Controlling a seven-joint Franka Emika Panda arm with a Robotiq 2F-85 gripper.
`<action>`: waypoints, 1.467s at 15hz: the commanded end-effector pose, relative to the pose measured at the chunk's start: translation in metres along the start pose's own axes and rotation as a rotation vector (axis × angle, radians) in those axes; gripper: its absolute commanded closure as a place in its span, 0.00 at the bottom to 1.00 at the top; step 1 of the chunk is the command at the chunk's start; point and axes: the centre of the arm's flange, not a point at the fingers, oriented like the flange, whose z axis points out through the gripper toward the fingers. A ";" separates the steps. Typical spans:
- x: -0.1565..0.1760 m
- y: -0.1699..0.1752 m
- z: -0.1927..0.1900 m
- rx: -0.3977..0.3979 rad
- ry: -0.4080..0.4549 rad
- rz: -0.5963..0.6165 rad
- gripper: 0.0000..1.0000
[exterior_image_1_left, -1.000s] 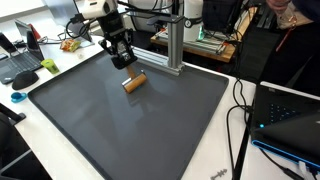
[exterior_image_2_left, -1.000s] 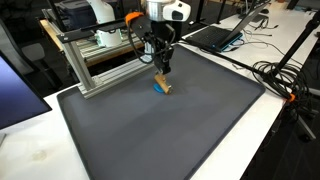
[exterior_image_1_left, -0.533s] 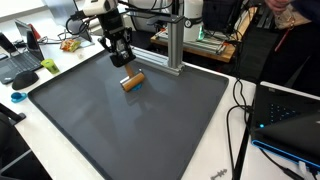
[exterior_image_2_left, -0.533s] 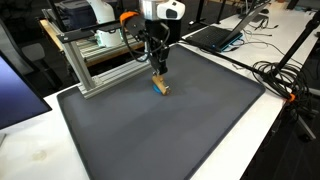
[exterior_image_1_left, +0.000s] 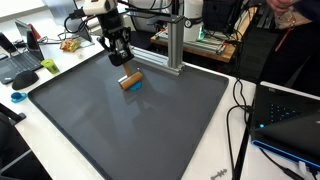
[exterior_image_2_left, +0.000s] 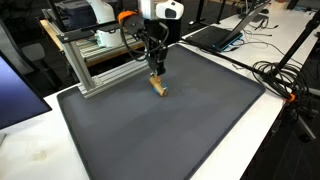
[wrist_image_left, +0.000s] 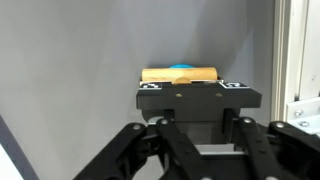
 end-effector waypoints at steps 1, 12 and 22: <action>-0.016 -0.010 0.039 0.017 -0.074 -0.031 0.78; -0.012 -0.009 0.029 0.014 -0.131 -0.071 0.78; 0.027 0.003 -0.056 -0.075 -0.252 0.081 0.78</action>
